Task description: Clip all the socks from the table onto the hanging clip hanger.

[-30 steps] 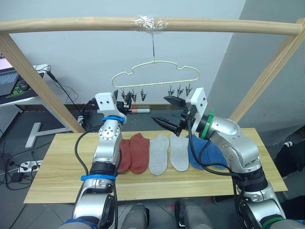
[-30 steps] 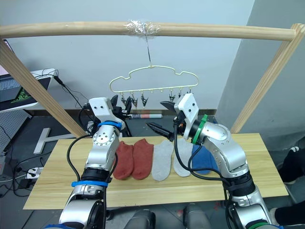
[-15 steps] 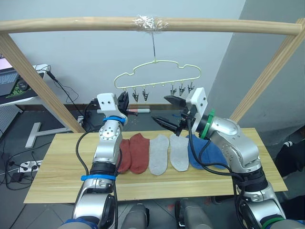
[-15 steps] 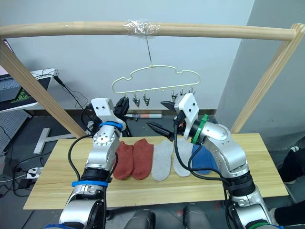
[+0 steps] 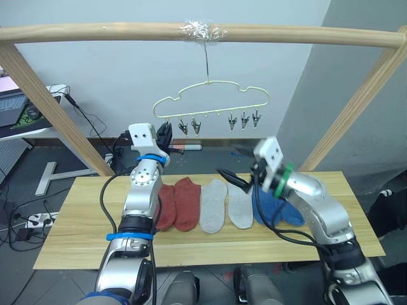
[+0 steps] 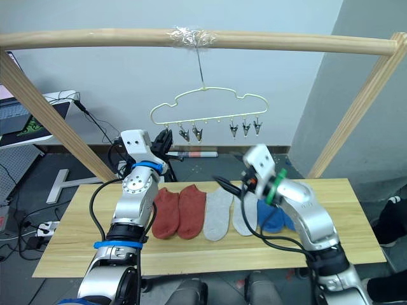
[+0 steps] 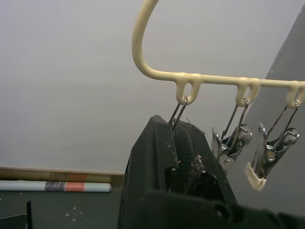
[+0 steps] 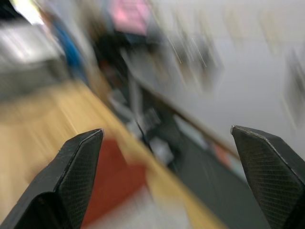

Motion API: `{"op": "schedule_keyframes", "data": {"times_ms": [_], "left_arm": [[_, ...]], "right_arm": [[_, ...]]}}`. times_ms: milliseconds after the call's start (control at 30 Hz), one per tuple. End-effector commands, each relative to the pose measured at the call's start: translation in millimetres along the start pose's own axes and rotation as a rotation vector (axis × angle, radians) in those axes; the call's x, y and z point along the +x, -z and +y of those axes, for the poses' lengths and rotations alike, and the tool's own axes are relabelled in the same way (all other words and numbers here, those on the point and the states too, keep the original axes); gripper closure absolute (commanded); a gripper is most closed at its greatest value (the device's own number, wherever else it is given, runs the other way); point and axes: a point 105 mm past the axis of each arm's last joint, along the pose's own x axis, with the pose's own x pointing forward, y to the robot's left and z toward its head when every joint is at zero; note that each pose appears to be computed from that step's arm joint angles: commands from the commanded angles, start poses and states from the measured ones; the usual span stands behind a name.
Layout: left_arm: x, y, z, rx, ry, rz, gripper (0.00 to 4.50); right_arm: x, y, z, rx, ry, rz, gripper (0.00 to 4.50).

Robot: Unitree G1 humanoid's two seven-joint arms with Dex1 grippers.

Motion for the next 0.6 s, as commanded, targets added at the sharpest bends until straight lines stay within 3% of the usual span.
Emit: {"op": "schedule_keyframes", "data": {"times_ms": [33,100,267,600], "left_arm": [[-2.1,-5.1,2.3,-0.012,-0.001,-0.015,4.49],[-3.3,-3.5,0.7,-0.014,0.004,-0.010,4.49],[-3.2,-2.2,-1.2,-0.016,0.009,-0.005,4.49],[-3.6,-3.8,1.3,-0.011,0.011,-0.007,4.49]], "right_arm": [[-15.5,22.2,-34.9,-0.024,0.181,0.081,0.00],[-24.1,47.7,-51.2,0.024,0.262,0.173,0.00],[-35.0,79.8,-77.6,0.114,0.389,0.279,0.00],[-34.9,108.4,-99.2,0.205,0.479,0.369,0.00]]}}
